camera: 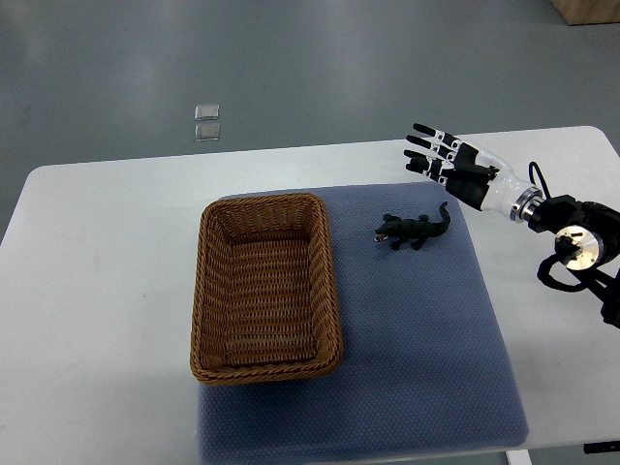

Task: Place crocodile in brown basket with right hand
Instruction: 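Raise the right hand and open its fingers above the mat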

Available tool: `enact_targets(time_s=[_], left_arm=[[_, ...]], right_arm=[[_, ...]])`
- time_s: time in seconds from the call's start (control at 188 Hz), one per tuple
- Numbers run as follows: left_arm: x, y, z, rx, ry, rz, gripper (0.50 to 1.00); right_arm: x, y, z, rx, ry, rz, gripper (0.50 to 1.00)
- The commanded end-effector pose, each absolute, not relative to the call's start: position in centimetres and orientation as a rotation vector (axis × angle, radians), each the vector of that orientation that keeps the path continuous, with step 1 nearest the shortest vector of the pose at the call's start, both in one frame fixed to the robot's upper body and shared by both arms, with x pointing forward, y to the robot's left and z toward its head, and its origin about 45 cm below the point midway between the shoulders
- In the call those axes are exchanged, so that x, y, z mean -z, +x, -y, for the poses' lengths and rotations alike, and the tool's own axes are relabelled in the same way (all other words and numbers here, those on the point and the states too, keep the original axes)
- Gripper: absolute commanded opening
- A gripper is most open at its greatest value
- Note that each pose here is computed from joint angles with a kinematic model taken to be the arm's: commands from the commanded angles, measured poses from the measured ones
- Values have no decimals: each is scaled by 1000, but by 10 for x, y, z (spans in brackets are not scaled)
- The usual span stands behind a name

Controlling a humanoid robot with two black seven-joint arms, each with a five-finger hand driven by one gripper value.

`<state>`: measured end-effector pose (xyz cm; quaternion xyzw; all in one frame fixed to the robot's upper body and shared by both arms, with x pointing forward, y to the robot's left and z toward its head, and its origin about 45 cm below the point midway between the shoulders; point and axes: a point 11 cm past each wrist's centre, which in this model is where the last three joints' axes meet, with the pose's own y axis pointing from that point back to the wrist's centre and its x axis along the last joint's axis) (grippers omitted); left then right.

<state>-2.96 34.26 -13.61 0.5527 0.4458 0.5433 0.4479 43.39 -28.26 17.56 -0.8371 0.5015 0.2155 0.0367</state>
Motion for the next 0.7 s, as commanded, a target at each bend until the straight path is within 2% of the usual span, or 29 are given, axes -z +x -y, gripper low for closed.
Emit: enact_targets(time_s=[0.0, 0.229, 0.693], left_arm=[[136, -30, -342, -1344, 1367, -1106, 1000], [136, -32, -343, -1346, 1368, -1107, 1000], [136, -30, -342, -1345, 1363, -1105, 1000]], right_arm=[[-176, 434, 283, -658, -2570, -1543, 928], [-175, 433, 282, -621, -2627, -1544, 928], [-211, 451, 269, -242, -2866, -1471, 928]])
